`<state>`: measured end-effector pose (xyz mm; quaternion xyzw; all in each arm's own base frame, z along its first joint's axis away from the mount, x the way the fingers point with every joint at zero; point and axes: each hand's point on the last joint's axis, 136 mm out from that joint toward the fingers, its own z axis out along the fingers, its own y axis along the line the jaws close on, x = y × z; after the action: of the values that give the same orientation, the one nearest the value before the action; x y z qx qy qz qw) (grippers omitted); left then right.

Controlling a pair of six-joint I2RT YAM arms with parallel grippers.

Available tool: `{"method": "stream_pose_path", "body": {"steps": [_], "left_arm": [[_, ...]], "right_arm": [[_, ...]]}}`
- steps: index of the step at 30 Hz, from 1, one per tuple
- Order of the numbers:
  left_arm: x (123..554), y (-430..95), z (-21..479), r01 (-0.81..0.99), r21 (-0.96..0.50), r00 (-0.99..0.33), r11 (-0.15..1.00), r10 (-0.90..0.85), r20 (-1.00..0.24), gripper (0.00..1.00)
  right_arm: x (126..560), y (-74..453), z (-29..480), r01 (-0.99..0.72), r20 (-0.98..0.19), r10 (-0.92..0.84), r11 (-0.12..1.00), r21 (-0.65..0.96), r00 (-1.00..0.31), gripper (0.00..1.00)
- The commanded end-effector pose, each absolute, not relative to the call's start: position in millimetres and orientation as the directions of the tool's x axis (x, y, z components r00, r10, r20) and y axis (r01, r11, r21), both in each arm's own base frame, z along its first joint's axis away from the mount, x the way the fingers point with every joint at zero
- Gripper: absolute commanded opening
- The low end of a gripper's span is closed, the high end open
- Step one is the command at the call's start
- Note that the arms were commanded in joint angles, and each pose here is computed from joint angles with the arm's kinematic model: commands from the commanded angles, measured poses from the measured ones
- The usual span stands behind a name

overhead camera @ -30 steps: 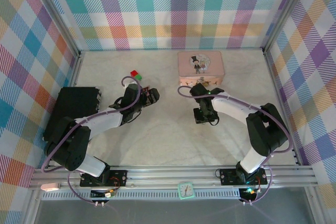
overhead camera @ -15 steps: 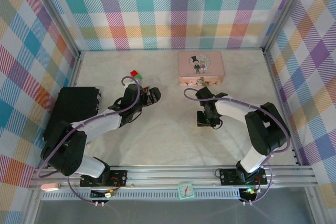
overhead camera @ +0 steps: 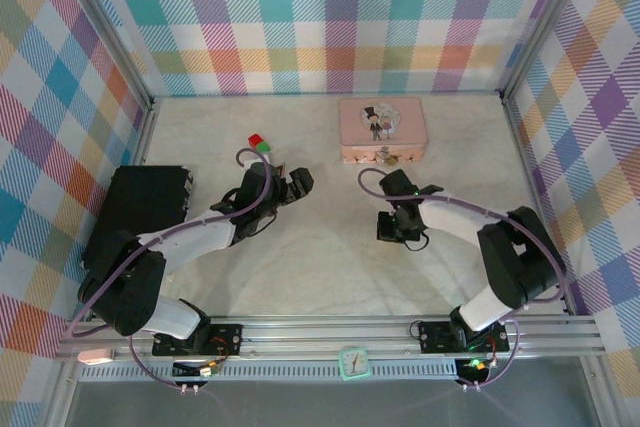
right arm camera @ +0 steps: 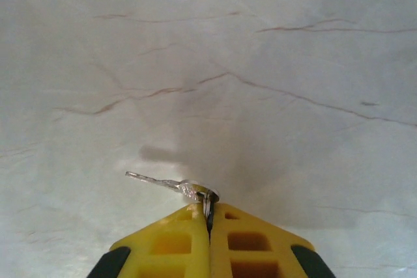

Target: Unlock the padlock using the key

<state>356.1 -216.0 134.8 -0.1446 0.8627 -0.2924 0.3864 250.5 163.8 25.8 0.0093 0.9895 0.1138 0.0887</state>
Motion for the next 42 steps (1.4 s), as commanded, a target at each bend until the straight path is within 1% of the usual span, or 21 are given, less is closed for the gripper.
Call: {"method": "stream_pose_path", "body": {"steps": [1, 4, 8, 12, 16, 19, 24, 30, 31, 32, 34, 36, 38, 39, 41, 42], "left_arm": [[349.9, -238.3, 152.5, 0.015, -0.704, -0.662, 0.71, -0.521, -0.539, 1.0], [344.2, -258.1, 155.9, 0.028, -0.755, -0.683, 0.655, -0.539, -0.494, 0.99], [337.7, -286.7, 160.8, 0.054, -0.819, -0.71, 0.571, -0.555, -0.433, 0.97], [331.1, -318.3, 176.1, 0.173, -0.84, -0.731, 0.514, -0.505, -0.459, 0.88], [323.5, -339.2, 183.8, 0.282, -0.835, -0.747, 0.472, -0.439, -0.5, 0.75], [317.7, -347.7, 186.7, 0.332, -0.826, -0.755, 0.455, -0.397, -0.522, 0.64], [312.1, -353.2, 186.0, 0.37, -0.804, -0.753, 0.466, -0.357, -0.553, 0.57], [311.1, -357.6, 180.9, 0.376, -0.794, -0.759, 0.478, -0.333, -0.559, 0.48], [310.7, -358.5, 180.7, 0.376, -0.795, -0.76, 0.477, -0.332, -0.559, 0.44], [310.8, -358.6, 180.4, 0.377, -0.795, -0.76, 0.476, -0.331, -0.559, 0.38], [311.0, -359.3, 180.3, 0.378, -0.795, -0.761, 0.474, -0.33, -0.559, 0.2], [311.1, -359.4, 180.5, 0.378, -0.794, -0.76, 0.475, -0.33, -0.559, 0.08], [311.2, -358.8, 179.7, 0.375, -0.792, -0.759, 0.481, -0.331, -0.56, 0.02], [311.4, -358.1, 178.6, 0.372, -0.792, -0.76, 0.485, -0.331, -0.56, 0.0], [311.7, -356.3, 177.5, 0.367, -0.789, -0.758, 0.493, -0.334, -0.561, 0.0], [312.5, -354.5, 177.2, 0.363, -0.787, -0.754, 0.498, -0.339, -0.562, 0.0]], "right_arm": [[261.1, 193.8, 59.2, -0.099, -0.293, 0.023, 0.914, 0.394, -0.956, 0.0], [264.1, 212.0, 84.4, -0.163, -0.362, 0.037, 0.847, 0.506, -0.931, 0.0], [268.1, 231.7, 105.6, -0.194, -0.38, 0.07, 0.768, 0.611, -0.922, 0.0], [276.9, 244.9, 120.4, -0.175, -0.37, 0.129, 0.709, 0.683, -0.92, 0.0], [279.7, 255.3, 132.5, -0.162, -0.339, 0.144, 0.666, 0.729, -0.93, 0.0], [280.0, 257.6, 136.5, -0.149, -0.319, 0.146, 0.657, 0.739, -0.937, 0.0], [282.2, 260.0, 143.1, -0.135, -0.293, 0.163, 0.616, 0.776, -0.942, 0.0], [282.5, 263.8, 153.1, -0.138, -0.28, 0.167, 0.573, 0.808, -0.945, 0.0], [282.0, 263.9, 153.0, -0.139, -0.279, 0.165, 0.572, 0.809, -0.946, 0.0], [281.6, 264.2, 153.0, -0.138, -0.277, 0.165, 0.571, 0.81, -0.947, 0.0], [281.9, 263.7, 153.3, -0.137, -0.278, 0.167, 0.571, 0.81, -0.946, 0.0], [282.4, 262.6, 151.9, -0.131, -0.274, 0.173, 0.571, 0.81, -0.946, 0.0], [282.7, 262.9, 152.8, -0.132, -0.275, 0.174, 0.567, 0.813, -0.946, 0.0], [282.8, 262.8, 153.1, -0.131, -0.274, 0.175, 0.566, 0.814, -0.946, 0.0], [283.2, 262.7, 153.7, -0.133, -0.275, 0.175, 0.565, 0.814, -0.945, 0.0], [283.0, 262.1, 154.3, -0.134, -0.277, 0.175, 0.567, 0.813, -0.945, 0.04]]}}
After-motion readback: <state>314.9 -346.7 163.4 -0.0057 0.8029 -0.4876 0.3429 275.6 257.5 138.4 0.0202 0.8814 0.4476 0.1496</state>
